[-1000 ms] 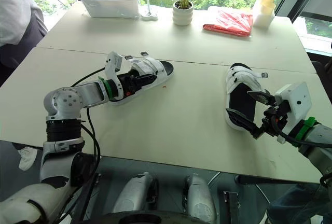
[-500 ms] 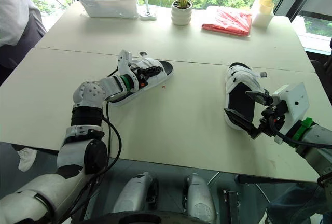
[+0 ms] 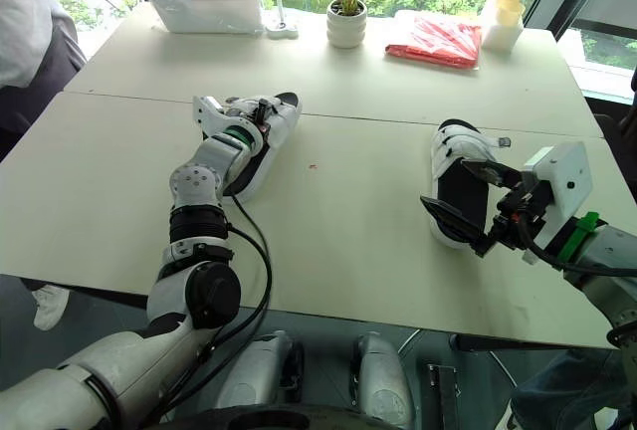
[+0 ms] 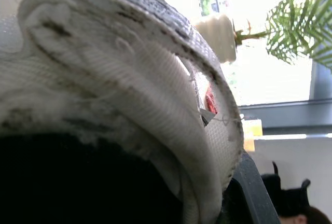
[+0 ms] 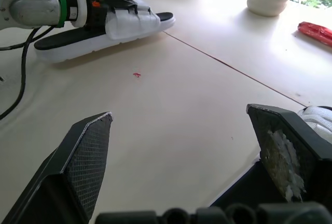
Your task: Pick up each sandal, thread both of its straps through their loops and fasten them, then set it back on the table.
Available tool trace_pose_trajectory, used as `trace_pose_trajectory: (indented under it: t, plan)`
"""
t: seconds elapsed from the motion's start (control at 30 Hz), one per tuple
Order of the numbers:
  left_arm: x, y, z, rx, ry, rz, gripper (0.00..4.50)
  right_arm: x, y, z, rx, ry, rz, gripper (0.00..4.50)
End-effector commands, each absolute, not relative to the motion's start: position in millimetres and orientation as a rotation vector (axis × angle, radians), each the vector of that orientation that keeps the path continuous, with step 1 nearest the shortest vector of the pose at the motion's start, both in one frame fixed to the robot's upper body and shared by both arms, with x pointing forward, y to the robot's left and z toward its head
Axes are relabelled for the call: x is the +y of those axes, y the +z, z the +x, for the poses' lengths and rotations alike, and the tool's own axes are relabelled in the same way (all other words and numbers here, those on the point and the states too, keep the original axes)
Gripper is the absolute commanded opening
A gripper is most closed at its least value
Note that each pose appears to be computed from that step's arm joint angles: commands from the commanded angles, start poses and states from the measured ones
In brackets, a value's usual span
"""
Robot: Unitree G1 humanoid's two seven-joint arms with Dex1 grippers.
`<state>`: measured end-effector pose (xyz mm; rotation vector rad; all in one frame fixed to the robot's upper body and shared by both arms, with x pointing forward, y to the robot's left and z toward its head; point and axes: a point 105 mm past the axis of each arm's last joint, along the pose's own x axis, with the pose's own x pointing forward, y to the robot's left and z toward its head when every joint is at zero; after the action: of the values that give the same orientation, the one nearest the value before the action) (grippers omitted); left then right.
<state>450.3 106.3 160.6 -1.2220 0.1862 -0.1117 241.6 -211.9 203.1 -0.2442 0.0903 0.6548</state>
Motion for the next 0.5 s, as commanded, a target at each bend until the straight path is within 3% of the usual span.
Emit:
trace_pose_trajectory:
  t: [0.03, 0.13, 0.27, 0.43, 0.5]
  plan:
    - [109, 176, 453, 0.118, -0.122, -1.227, 0.03, -209, 208, 242, 0.074, 0.668, -0.269, 4.5]
    - [110, 175, 453, 0.124, -0.124, -1.191, 0.03, -208, 206, 242, 0.077, 0.669, -0.272, 4.5]
    - [108, 185, 442, 0.103, -0.192, -1.16, 1.73, -209, 205, 242, 0.083, 0.668, -0.276, 4.5]
    - [112, 185, 417, 0.141, -0.227, -1.053, 4.29, -211, 202, 241, 0.096, 0.666, -0.281, 4.5]
    - [116, 189, 406, 0.128, -0.246, -1.008, 4.41, -213, 201, 241, 0.101, 0.667, -0.279, 4.5]
